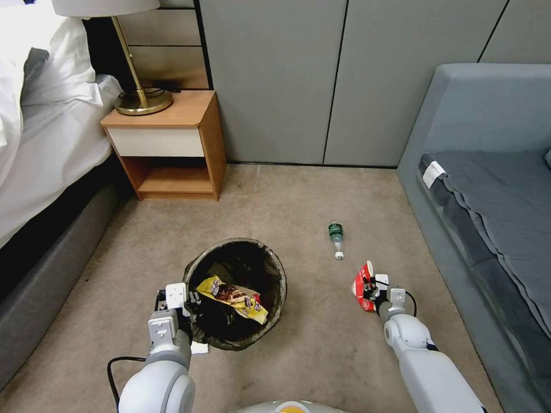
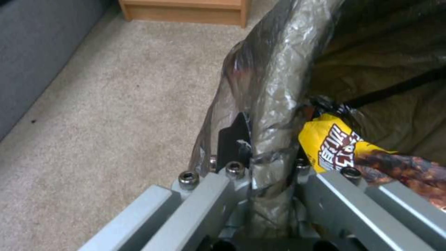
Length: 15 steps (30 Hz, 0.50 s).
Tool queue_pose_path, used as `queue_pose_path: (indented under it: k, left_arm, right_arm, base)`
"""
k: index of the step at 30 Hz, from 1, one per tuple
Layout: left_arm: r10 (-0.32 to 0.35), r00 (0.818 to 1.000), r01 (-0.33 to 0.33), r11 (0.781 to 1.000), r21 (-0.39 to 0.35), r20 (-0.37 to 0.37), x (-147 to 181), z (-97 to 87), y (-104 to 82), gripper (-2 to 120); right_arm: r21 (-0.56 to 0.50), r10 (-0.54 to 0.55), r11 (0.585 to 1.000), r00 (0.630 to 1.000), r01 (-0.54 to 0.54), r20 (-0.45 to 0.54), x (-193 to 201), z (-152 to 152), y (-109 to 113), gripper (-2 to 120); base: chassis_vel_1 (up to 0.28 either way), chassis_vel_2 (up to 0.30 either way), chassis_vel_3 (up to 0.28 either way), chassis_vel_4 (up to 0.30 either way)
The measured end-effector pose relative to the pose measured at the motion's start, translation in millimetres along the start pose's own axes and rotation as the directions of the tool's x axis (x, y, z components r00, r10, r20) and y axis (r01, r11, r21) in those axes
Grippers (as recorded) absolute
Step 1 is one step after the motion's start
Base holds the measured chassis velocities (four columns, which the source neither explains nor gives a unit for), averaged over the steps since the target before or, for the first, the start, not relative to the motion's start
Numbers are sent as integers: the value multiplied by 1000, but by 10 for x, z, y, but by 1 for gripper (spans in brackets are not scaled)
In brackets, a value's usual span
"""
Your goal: Pick up the trash bin, then pick up the garbage from the floor and place it into the trash bin.
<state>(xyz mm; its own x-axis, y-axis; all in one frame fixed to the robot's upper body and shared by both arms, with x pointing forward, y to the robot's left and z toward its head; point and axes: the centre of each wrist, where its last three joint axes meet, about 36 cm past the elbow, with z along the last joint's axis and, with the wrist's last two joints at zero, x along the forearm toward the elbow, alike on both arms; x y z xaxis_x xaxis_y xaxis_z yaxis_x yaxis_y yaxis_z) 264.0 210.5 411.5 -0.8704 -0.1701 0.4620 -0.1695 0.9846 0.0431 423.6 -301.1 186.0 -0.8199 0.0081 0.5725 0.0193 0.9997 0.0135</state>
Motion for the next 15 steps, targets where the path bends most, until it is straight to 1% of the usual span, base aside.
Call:
queue_pose_path:
  k: [11,13,14,15]
  left_arm:
    - [0,1000,0,1000,0,-4,-11,13,-4,0]
    - [0,1000,0,1000,1,-5,-12,17,-5,0]
    - [0,1000,0,1000,1,-5,-12,17,-5,0]
    - [0,1000,0,1000,2,-5,-11,19,-5,0]
  right_arm:
    - [0,9,1000,997,-9,80,50,-137,120,0]
    - [-1,7,1000,994,-7,112,88,-194,150,0]
    - [-1,7,1000,994,-7,112,88,-194,150,0]
    - [-2,4,1000,989,-4,150,124,-255,176,0]
  base:
    - [0,0,0,0]
    - [0,0,0,0]
    - [0,0,0,0]
    - [0,0,0,0]
